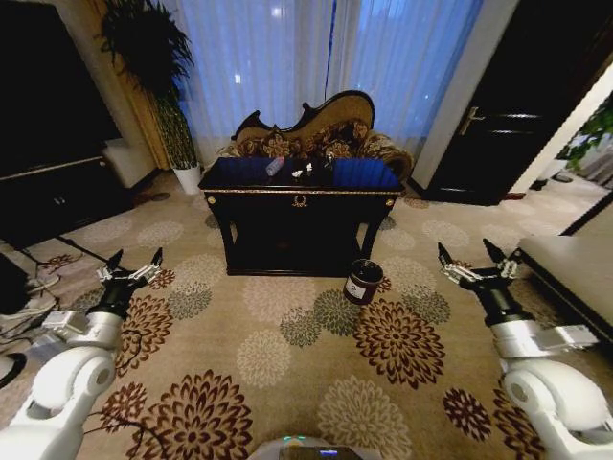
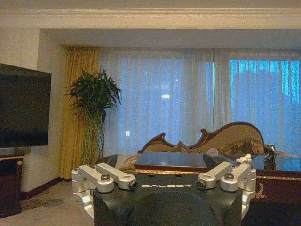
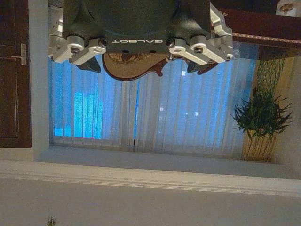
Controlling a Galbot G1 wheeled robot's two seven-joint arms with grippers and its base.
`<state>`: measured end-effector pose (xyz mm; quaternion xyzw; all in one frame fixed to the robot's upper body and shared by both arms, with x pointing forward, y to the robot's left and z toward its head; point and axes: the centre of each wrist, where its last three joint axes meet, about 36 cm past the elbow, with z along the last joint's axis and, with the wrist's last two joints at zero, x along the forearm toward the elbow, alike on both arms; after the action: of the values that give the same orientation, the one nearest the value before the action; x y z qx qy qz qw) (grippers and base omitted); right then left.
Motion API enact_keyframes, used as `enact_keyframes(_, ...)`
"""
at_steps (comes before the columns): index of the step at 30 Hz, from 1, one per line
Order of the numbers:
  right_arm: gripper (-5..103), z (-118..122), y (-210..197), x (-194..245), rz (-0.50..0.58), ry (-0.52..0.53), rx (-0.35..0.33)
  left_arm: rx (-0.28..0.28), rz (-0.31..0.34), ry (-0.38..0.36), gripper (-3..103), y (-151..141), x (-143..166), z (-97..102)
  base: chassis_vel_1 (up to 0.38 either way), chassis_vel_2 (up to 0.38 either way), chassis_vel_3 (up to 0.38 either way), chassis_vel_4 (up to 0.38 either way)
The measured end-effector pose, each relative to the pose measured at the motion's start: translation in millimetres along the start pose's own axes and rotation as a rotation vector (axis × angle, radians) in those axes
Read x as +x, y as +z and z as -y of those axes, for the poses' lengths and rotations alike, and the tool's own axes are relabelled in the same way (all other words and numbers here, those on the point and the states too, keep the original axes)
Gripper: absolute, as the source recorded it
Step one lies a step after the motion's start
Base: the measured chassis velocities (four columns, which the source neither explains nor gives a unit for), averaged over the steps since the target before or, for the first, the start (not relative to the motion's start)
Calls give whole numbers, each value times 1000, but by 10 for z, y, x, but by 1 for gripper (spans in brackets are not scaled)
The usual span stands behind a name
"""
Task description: Move to the front of the table and place the trash on the table into the trash bin.
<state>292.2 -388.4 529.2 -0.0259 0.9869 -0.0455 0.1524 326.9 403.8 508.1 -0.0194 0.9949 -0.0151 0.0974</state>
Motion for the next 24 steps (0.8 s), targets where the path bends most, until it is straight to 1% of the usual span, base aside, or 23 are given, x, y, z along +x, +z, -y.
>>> enact_keyframes(9, 100, -10, 21, 16, -8, 2, 5, -5, 3, 2, 100, -7, -7, 2, 0, 0, 0, 0)
enact_keyframes(14, 100, -12, 27, 28, -12, -3, 3, -3, 10, 7, 100, -39, -41, 0, -63, 67, 53, -64)
enact_keyframes(24, 100, 1, 36, 28, -14, 5, 15, 2, 0, -2, 100, 10, -18, -16, -178, 165, 179, -161)
